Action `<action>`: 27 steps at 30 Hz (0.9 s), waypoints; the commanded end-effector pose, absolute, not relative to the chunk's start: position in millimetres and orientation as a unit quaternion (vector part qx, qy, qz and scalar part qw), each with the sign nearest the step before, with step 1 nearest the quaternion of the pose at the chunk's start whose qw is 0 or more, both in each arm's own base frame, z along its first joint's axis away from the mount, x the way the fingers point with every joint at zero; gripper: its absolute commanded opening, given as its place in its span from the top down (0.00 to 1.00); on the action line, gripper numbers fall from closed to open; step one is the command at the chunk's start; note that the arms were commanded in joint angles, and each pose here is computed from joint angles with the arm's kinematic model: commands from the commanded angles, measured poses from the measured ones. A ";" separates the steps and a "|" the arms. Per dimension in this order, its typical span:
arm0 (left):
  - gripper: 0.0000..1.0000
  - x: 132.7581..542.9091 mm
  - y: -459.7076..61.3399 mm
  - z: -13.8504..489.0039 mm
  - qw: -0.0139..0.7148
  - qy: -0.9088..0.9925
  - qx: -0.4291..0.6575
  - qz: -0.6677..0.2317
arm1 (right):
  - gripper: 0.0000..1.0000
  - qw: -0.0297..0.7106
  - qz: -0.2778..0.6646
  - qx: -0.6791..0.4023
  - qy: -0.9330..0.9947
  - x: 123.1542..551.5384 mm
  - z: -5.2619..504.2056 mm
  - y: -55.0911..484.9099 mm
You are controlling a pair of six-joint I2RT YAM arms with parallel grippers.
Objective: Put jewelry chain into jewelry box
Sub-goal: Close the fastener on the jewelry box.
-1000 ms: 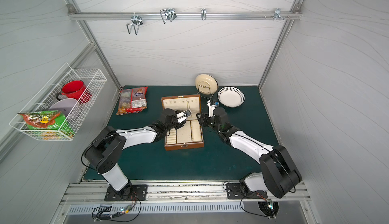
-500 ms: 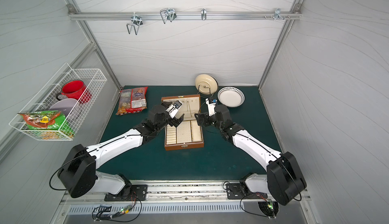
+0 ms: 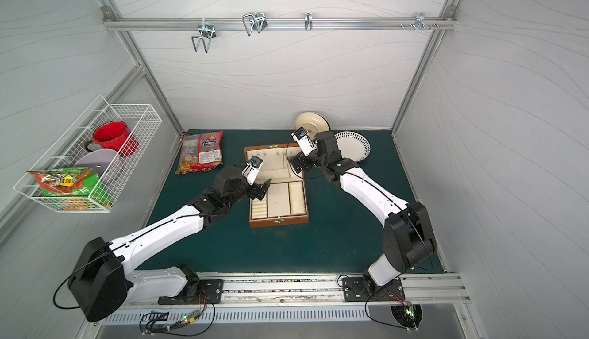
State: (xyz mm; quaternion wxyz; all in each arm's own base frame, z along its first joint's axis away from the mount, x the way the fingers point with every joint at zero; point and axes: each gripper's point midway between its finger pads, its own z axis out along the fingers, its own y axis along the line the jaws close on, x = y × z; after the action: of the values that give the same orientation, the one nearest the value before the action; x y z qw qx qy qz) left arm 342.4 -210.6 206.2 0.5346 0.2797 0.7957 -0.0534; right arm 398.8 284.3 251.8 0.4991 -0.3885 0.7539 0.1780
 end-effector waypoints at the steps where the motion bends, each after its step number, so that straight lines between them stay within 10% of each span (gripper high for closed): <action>1: 0.00 339.7 -209.2 223.8 0.554 0.786 0.266 -0.070 | 0.06 0.478 0.195 -0.465 0.720 393.3 258.1 289.6; 27: 0.00 327.3 -205.8 226.8 0.556 0.783 0.262 -0.094 | 0.21 0.447 0.101 -0.613 0.644 415.2 226.2 326.5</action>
State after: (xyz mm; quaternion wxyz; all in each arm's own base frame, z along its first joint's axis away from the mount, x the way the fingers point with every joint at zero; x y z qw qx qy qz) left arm 326.8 -203.7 211.7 0.5350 0.2710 0.7964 -0.0777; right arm 414.7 321.3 233.5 0.4575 -0.5991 0.6478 0.1103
